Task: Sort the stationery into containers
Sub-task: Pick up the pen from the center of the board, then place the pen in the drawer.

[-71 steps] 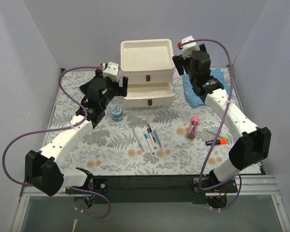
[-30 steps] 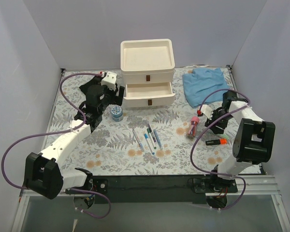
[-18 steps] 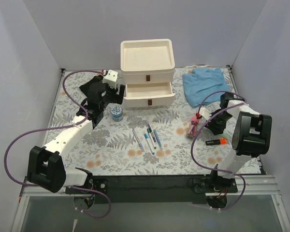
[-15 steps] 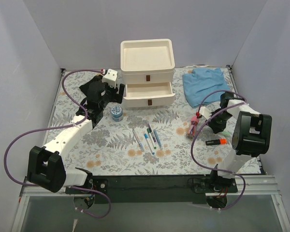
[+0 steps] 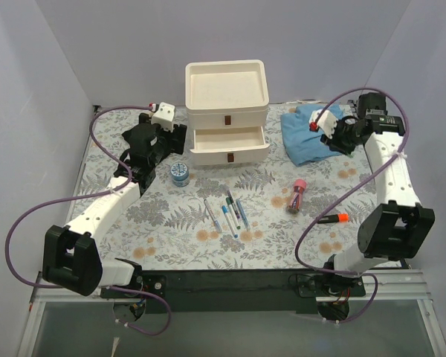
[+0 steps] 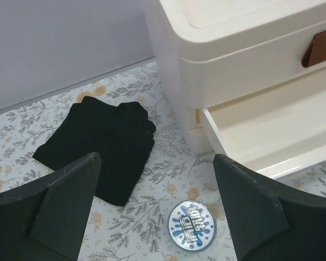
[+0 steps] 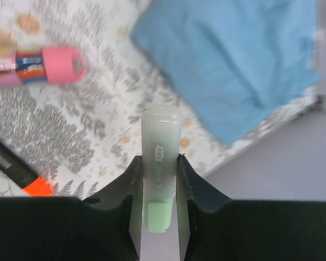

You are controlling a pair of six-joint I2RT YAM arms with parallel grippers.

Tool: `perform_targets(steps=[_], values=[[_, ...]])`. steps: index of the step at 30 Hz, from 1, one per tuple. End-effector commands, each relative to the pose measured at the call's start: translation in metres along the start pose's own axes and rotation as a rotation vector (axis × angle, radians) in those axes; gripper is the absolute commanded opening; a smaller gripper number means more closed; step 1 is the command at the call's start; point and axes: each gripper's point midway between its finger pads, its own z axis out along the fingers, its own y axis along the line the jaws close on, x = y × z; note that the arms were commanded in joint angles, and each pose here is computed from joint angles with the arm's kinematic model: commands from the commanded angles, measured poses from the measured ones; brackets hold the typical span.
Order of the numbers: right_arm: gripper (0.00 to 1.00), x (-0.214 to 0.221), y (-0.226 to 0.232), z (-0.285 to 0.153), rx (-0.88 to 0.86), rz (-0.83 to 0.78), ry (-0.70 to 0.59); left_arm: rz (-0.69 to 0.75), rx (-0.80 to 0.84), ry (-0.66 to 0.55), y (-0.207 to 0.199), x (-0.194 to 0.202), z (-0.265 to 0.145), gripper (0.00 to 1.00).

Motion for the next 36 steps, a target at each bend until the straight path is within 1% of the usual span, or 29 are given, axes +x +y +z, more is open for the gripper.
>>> perform_targets(steps=[1,3,4,6,7,9,10,13,15,16,18,25,31,36], values=[[0.04,-0.098,-0.007,-0.047,0.070,-0.013,-0.241,0.000,-0.024,-0.041,0.010,-0.011,0.003,0.86],[0.04,-0.133,-0.003,-0.048,0.067,-0.064,-0.293,-0.001,-0.023,-0.045,0.009,-0.012,0.003,0.86],[0.04,-0.153,0.007,-0.042,0.039,-0.099,-0.317,-0.006,-0.023,-0.048,0.009,-0.013,0.002,0.86],[0.04,-0.177,0.010,-0.038,0.044,-0.128,-0.345,-0.013,-0.024,-0.057,0.010,-0.015,0.001,0.86],[0.04,-0.195,0.020,-0.029,0.015,-0.155,-0.362,-0.022,-0.025,-0.054,0.009,-0.013,0.000,0.86],[0.04,-0.216,0.022,-0.020,0.018,-0.190,-0.375,-0.029,-0.035,-0.063,0.011,-0.014,-0.004,0.86],[0.04,-0.234,0.029,-0.012,-0.003,-0.213,-0.388,-0.031,-0.036,-0.060,0.010,-0.011,-0.005,0.86],[0.04,-0.267,0.032,-0.003,-0.011,-0.248,-0.415,-0.030,-0.055,-0.072,0.012,-0.013,-0.011,0.86],[0.04,-0.279,0.030,0.000,-0.002,-0.267,-0.422,-0.014,-0.054,-0.079,0.009,-0.015,-0.014,0.86],[0.04,-0.286,0.036,0.008,-0.018,-0.285,-0.418,-0.008,-0.057,-0.079,0.008,-0.014,-0.016,0.86],[0.04,-0.294,0.034,0.011,-0.004,-0.310,-0.413,0.004,-0.047,-0.088,0.003,-0.014,-0.019,0.86],[0.06,-0.301,0.044,0.053,-0.021,-0.375,-0.347,-0.007,-0.044,-0.093,-0.001,-0.014,-0.022,0.86],[0.06,-0.307,0.038,0.080,0.018,-0.368,-0.323,-0.012,-0.062,-0.103,0.002,-0.020,-0.022,0.87],[0.07,-0.313,0.038,0.088,0.026,-0.367,-0.328,-0.017,-0.054,-0.092,0.001,-0.017,-0.022,0.87]])
